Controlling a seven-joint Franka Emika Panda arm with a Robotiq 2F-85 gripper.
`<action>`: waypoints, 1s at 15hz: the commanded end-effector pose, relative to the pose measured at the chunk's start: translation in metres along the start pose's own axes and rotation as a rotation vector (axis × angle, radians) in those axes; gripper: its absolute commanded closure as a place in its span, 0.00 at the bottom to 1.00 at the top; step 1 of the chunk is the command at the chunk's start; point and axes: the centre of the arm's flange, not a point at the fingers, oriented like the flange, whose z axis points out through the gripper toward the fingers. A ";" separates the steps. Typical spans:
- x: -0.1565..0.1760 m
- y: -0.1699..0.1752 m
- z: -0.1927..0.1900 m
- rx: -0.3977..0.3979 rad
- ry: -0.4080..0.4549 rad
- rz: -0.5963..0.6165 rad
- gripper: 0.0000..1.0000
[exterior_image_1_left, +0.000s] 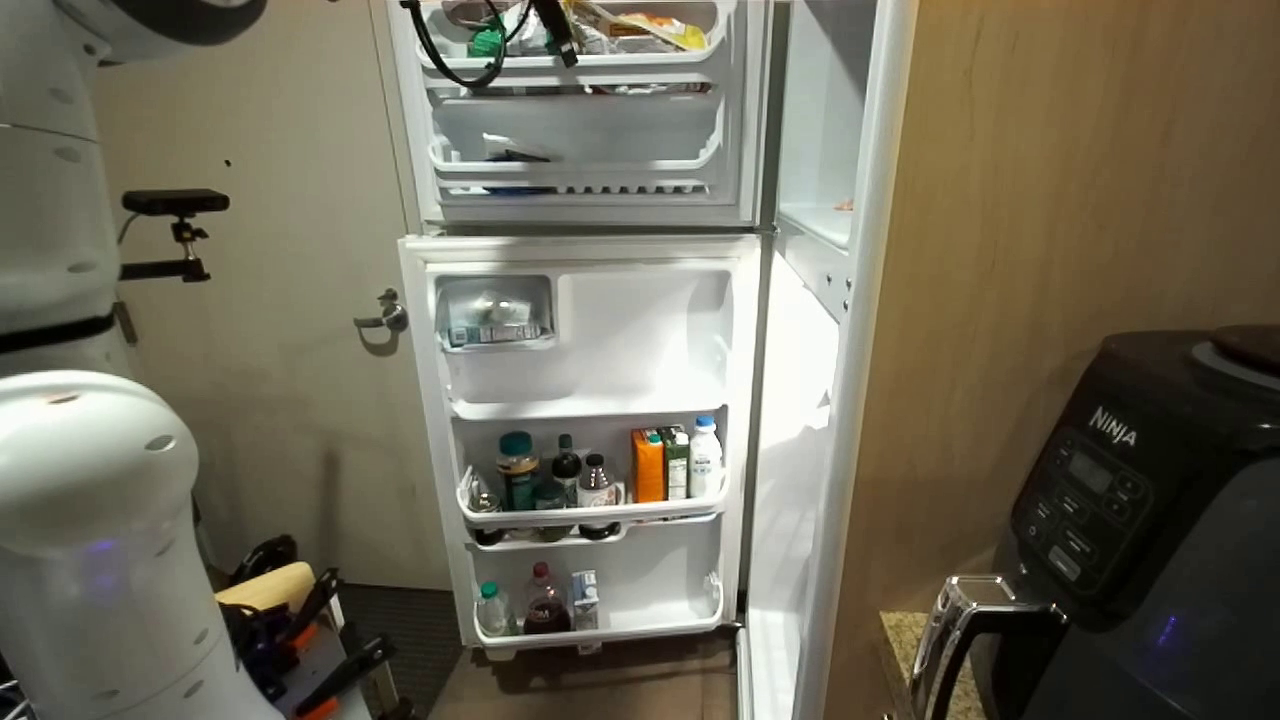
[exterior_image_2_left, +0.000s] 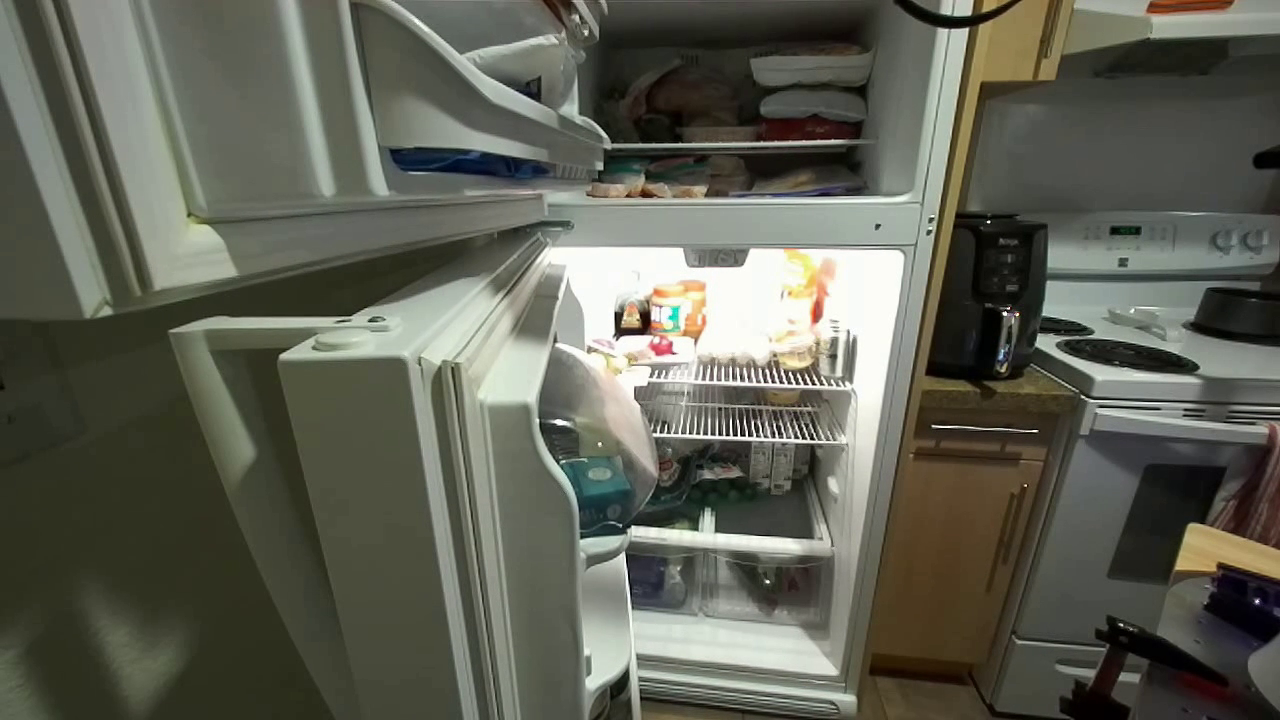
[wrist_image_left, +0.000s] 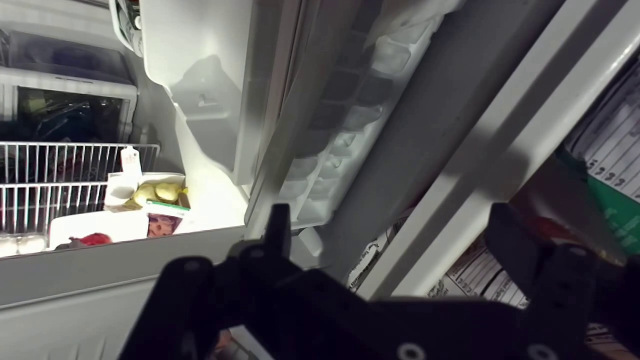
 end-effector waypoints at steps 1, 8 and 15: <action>0.003 -0.005 0.004 0.005 0.037 0.021 0.00; 0.007 -0.010 0.011 0.022 0.048 0.014 0.00; 0.005 -0.020 0.010 0.087 0.100 -0.017 0.00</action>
